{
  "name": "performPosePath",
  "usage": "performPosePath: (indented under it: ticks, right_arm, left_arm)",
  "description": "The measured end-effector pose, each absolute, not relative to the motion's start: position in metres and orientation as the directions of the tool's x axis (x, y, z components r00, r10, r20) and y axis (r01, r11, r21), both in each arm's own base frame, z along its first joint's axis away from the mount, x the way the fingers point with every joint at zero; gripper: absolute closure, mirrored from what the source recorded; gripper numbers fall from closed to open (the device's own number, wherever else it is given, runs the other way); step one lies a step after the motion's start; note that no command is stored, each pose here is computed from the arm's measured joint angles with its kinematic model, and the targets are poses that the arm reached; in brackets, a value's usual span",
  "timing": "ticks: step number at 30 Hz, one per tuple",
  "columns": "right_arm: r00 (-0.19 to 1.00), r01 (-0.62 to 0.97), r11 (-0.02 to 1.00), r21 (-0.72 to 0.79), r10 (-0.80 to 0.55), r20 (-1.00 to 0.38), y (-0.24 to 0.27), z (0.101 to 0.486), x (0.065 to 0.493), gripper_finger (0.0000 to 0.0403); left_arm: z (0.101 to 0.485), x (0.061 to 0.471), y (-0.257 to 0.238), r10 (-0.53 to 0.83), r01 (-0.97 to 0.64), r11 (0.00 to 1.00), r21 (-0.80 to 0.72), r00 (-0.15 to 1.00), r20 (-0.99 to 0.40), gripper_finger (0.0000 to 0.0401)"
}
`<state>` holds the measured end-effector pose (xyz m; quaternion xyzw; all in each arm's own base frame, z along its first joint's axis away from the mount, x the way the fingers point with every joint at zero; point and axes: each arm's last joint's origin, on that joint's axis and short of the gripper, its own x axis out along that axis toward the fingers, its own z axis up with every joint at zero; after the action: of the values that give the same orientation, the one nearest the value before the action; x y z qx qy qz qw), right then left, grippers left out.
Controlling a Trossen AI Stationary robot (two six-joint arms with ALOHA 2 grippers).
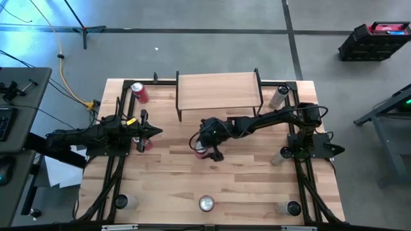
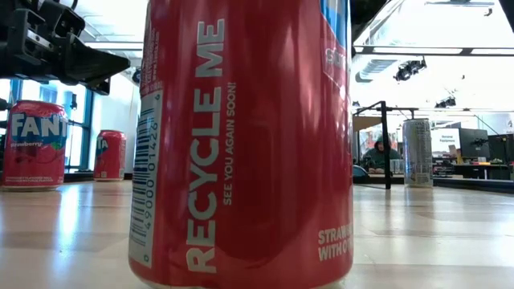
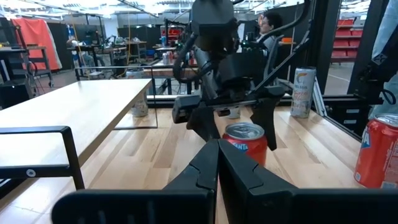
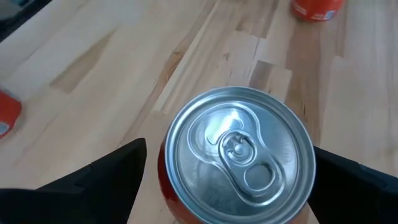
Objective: Place canned beverage on shelf
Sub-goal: Put the red soda can on the shelf
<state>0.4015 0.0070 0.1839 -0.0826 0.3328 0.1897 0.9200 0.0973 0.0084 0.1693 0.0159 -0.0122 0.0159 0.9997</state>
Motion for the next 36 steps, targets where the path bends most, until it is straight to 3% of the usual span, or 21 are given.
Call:
performPosePath:
  ticks: [7,14,23,31,36]
  right_arm:
    - [0.713,-0.423,0.904,-0.055,0.295,-0.635,0.007,0.185,0.402,0.008]
    - [0.73,-0.338,0.94,-0.036,0.238,-0.64,0.005,0.196,0.408,0.0114]
    - [0.79,-0.223,0.974,-0.039,0.157,-0.593,-0.007,0.273,0.43,0.0113]
    - [0.826,0.03,0.995,-0.098,-0.08,-0.557,-0.046,0.35,0.427,0.0113]
    - [0.844,0.171,0.982,-0.076,-0.186,-0.504,-0.084,0.378,0.419,0.0112]
  left_arm:
    - [0.169,0.097,0.008,0.031,-0.032,0.999,0.031,0.999,0.025,0.0398]
    - [0.169,0.097,0.008,0.031,-0.032,0.999,0.031,0.999,0.025,0.0398]
    - [0.169,0.097,0.008,0.031,-0.032,0.999,0.031,0.999,0.025,0.0398]
    - [0.169,0.097,0.008,0.032,-0.032,0.999,0.031,0.999,0.025,0.0398]
    - [0.169,0.097,0.008,0.032,-0.032,0.999,0.031,0.999,0.025,0.0398]
